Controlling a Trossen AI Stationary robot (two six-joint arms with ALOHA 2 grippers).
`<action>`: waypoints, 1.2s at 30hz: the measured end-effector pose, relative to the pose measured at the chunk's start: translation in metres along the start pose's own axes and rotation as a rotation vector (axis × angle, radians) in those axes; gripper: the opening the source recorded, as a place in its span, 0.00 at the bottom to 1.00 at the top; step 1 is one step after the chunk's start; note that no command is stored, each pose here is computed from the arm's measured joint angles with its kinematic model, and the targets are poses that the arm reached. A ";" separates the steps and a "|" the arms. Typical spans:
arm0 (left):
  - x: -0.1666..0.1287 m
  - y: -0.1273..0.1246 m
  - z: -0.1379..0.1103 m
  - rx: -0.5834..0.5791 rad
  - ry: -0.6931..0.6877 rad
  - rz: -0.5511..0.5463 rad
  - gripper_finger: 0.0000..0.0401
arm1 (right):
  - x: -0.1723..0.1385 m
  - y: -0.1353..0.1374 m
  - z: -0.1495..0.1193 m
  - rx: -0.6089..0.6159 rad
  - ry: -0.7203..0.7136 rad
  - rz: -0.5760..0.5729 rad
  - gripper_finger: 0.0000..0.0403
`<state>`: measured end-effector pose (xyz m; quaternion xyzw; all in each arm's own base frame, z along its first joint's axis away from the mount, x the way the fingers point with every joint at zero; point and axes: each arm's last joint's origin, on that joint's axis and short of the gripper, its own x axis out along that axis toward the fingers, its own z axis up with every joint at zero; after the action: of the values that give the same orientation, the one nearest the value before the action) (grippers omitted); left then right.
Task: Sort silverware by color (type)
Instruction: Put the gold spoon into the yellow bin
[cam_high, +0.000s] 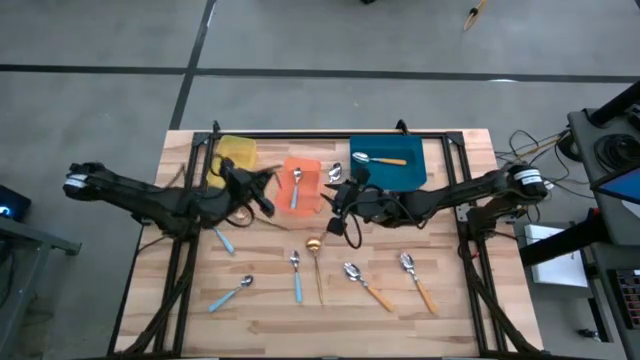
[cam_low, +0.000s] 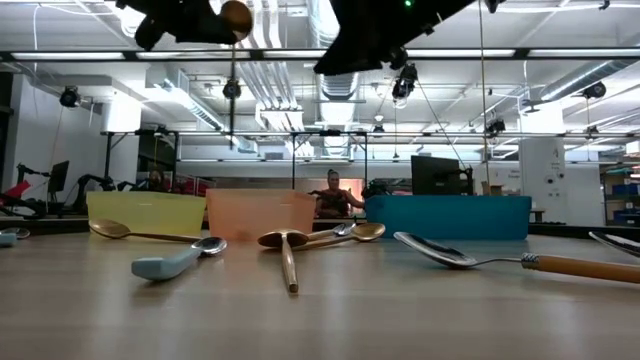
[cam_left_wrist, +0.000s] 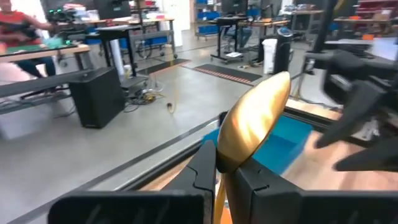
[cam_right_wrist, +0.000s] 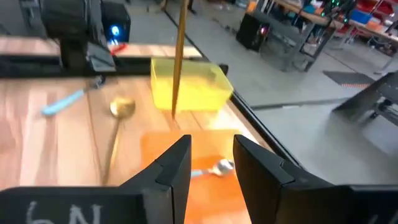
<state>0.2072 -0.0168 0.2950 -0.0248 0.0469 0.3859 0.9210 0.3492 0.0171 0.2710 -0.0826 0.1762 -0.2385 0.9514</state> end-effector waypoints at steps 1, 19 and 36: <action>0.000 0.007 0.003 -0.003 0.001 0.015 0.00 | -0.001 -0.004 -0.001 -0.011 0.020 -0.006 0.27; -0.006 0.100 0.042 -0.085 0.465 0.120 0.00 | 0.020 -0.080 -0.035 0.021 0.072 0.210 0.19; 0.003 0.111 0.042 -0.333 0.509 -0.001 0.00 | 0.028 -0.089 -0.030 0.063 -0.096 0.360 0.18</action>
<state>0.1333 0.0668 0.3355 -0.2712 0.2122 0.3694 0.8631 0.3233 -0.0760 0.2560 -0.0314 0.1349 -0.0654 0.9882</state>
